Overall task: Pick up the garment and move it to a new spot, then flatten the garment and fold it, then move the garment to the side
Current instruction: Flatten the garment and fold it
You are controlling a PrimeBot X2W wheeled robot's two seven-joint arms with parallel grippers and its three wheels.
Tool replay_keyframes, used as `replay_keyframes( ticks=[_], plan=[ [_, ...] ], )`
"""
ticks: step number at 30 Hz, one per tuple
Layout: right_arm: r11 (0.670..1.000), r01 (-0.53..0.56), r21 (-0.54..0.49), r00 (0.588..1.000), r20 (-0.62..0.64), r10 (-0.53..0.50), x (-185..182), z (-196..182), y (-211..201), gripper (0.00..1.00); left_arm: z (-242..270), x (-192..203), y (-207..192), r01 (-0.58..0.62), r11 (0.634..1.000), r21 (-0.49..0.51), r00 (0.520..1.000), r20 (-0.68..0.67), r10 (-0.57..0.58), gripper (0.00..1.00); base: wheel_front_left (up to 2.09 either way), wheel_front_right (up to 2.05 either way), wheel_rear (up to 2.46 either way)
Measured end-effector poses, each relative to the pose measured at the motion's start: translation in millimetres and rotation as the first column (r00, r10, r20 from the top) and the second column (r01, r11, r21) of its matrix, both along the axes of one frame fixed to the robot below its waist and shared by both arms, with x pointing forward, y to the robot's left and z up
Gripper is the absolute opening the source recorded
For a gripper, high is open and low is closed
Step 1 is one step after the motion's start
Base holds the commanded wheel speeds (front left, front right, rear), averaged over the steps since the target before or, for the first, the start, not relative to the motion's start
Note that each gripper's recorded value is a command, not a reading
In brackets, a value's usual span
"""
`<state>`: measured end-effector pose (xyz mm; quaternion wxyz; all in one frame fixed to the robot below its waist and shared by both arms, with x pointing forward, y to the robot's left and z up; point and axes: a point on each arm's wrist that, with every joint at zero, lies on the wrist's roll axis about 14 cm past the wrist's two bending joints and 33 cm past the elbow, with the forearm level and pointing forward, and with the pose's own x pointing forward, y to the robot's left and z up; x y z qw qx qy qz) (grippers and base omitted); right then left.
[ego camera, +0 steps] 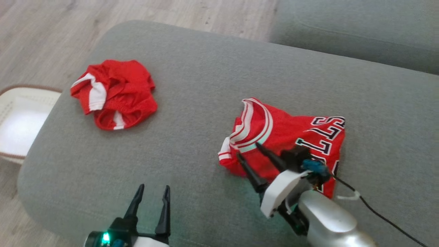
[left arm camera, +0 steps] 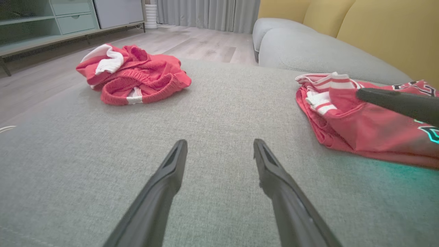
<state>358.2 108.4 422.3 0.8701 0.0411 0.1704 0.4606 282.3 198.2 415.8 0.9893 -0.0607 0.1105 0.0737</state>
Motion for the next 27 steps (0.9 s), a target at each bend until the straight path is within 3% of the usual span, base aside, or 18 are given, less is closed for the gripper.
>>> replay_keyframes(
  ticks=[5, 10, 19, 27],
  plan=[
    [0.984, 0.176, 0.028, 0.981, 0.078, -0.178, 37, 19, -42, 1.00, 5, 11, -8, 0.040, 0.999, 0.009, 0.999, 0.020, -0.040, 1.00, 0.00, 0.00, 0.00],
    [0.919, 0.380, 0.103, 0.904, 0.169, -0.393, 63, 49, -105, 1.00, 10, 24, -17, 0.084, 0.996, 0.019, 0.996, 0.041, -0.085, 1.00, 0.00, 0.00, 0.00],
    [0.796, 0.600, 0.083, 0.775, 0.188, -0.604, 40, 37, -196, 1.00, 21, 40, -26, 0.129, 0.991, 0.047, 0.988, 0.075, -0.133, 1.00, 0.00, 0.00, 0.00],
    [0.730, 0.681, 0.058, 0.714, 0.169, -0.679, 11, 25, -232, 1.00, 22, 38, -32, 0.146, 0.988, 0.057, 0.985, 0.081, -0.150, 1.00, 0.00, 0.00, 0.00]
  ],
)
